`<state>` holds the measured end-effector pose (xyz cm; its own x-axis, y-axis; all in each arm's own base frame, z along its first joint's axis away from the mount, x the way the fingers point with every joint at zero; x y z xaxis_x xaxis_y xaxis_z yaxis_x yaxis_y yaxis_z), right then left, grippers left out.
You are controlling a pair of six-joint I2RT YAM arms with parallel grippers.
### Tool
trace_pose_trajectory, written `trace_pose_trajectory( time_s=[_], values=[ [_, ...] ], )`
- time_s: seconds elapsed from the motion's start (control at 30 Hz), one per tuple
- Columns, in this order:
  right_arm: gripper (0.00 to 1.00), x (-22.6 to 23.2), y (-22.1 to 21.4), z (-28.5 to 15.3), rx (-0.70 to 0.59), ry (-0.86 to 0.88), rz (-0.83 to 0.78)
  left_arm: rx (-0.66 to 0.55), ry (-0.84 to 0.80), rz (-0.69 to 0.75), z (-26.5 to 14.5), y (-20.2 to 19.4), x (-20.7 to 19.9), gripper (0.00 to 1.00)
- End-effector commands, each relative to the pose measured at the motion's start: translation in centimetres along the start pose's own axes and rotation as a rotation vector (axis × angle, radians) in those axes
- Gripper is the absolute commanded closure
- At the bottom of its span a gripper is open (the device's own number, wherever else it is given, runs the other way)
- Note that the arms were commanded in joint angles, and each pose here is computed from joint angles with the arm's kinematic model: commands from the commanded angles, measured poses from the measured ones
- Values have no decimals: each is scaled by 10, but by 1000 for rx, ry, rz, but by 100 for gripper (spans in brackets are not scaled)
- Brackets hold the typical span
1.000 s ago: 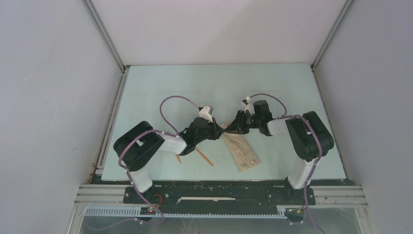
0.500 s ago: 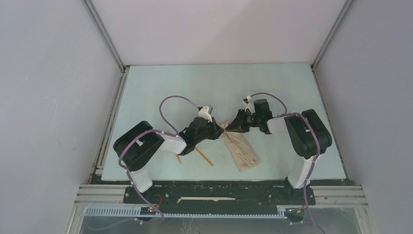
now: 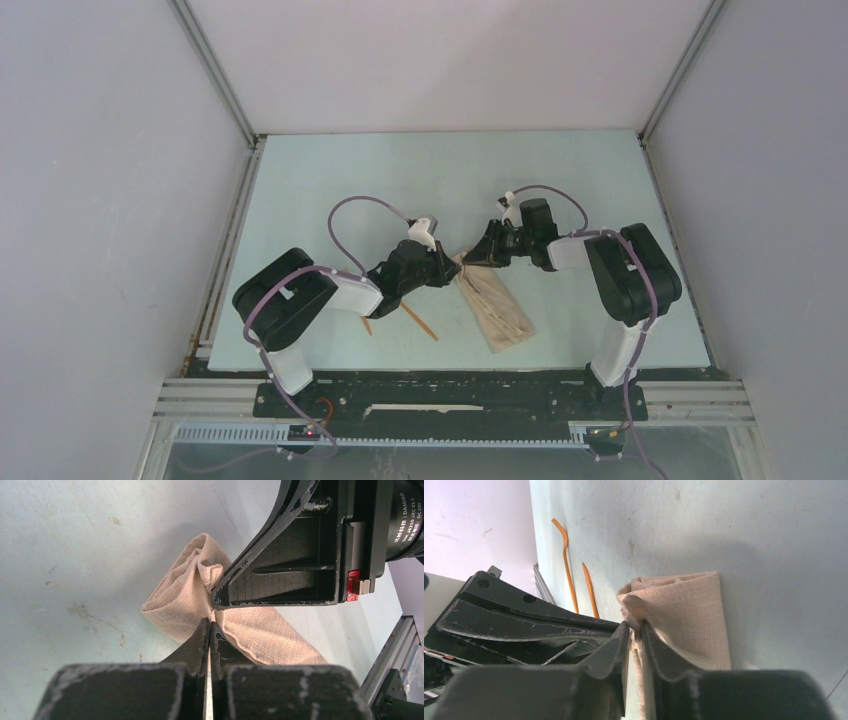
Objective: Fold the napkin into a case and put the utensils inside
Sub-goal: Grasp the top corner of the smaller rectangle folded napkin from the folded napkin.
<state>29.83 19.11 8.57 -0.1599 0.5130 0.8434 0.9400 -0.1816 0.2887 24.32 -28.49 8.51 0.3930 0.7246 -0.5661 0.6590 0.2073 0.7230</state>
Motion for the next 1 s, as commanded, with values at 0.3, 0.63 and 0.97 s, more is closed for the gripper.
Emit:
trace_pose_trajectory(
  time_s=[0.3,0.63,0.97],
  values=[
    [100,10,-10,-2,37,18,7,-87,-26,14,-5,19,-9,100],
    [100,-2,-28,9,68,35,65,-94,-31,34,-7,21,-10,100],
    [79,7,-14,21,58,126,47,-89,9,5,-13,11,0,100]
  ],
)
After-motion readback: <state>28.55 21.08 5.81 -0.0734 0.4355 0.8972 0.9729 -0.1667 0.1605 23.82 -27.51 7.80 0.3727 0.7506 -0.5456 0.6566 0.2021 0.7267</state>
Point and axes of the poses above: each gripper's point midway between its finger pads, its own z axis out along the fingers, its own x axis along the line the jaws close on, y = z × x, the point moved 8 cm from there along -z, back along the fingers, and after that the axes turned 1 degree about z, right-handed, at the moved point
